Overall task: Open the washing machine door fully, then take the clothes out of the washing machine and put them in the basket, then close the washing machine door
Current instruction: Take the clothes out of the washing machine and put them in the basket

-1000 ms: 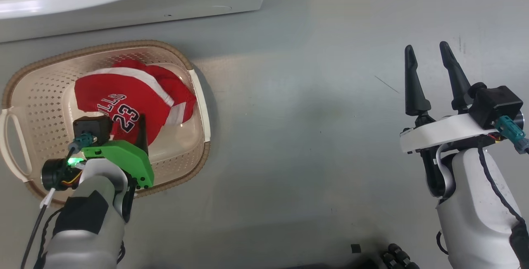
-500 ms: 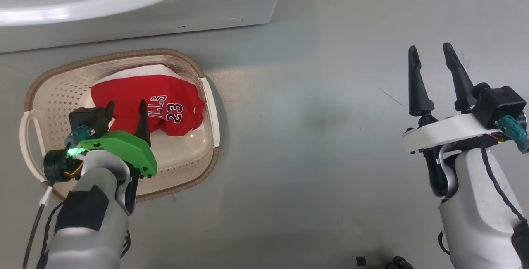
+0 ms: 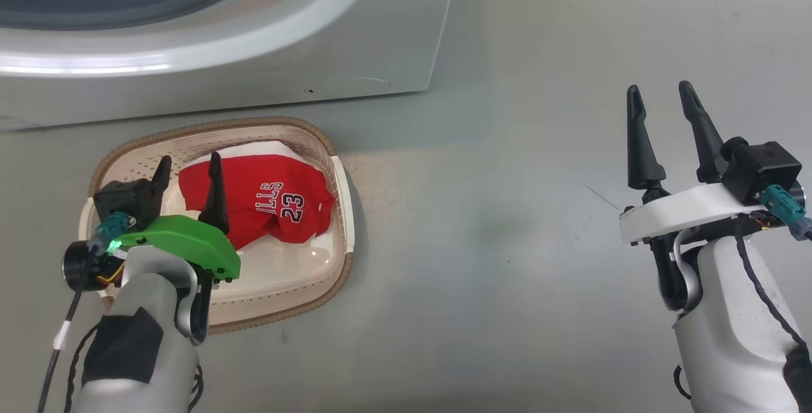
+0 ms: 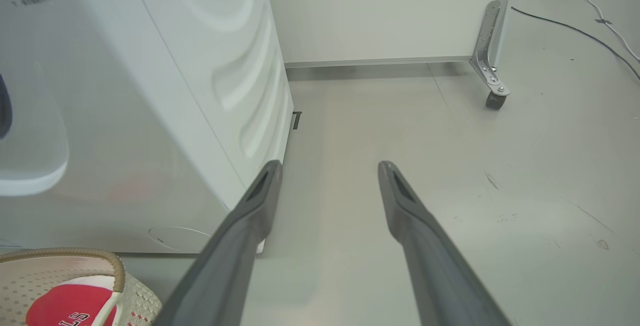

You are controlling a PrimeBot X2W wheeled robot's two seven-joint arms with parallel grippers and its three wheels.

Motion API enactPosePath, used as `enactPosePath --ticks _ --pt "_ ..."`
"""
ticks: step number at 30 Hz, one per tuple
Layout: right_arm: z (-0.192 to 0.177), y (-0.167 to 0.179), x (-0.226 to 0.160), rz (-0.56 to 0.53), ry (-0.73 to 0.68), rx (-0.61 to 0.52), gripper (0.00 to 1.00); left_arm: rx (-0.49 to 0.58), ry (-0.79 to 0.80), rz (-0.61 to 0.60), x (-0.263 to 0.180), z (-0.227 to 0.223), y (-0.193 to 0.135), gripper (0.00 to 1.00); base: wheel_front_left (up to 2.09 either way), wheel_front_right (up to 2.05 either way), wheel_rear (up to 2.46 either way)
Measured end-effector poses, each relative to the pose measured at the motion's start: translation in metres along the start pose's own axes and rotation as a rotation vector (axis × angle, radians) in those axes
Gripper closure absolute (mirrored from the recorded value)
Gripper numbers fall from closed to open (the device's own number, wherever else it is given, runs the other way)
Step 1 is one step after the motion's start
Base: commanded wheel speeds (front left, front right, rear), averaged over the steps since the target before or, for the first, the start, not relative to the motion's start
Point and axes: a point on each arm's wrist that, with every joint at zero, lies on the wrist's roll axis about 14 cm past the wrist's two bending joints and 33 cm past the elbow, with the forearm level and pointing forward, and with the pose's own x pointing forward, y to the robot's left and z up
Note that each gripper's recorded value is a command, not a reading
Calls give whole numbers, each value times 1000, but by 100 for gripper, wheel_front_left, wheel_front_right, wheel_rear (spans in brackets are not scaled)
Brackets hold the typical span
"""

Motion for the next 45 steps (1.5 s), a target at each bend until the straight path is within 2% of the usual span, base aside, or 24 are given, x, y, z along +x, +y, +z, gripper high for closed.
enactPosePath --ticks 7,19,34,45 --pt "25 11 -9 26 -50 -2 0 -5 -111 7 -25 34 2 0 0 0 0" --pt "53 23 -42 48 -110 5 0 31 -314 -48 -75 92 -12 0 0 0 0" --pt "83 34 -85 67 -193 -2 0 58 -438 -29 -141 108 -6 0 0 0 0" --pt "96 38 -105 72 -240 -4 0 60 -498 -1 -172 112 2 0 0 0 0"
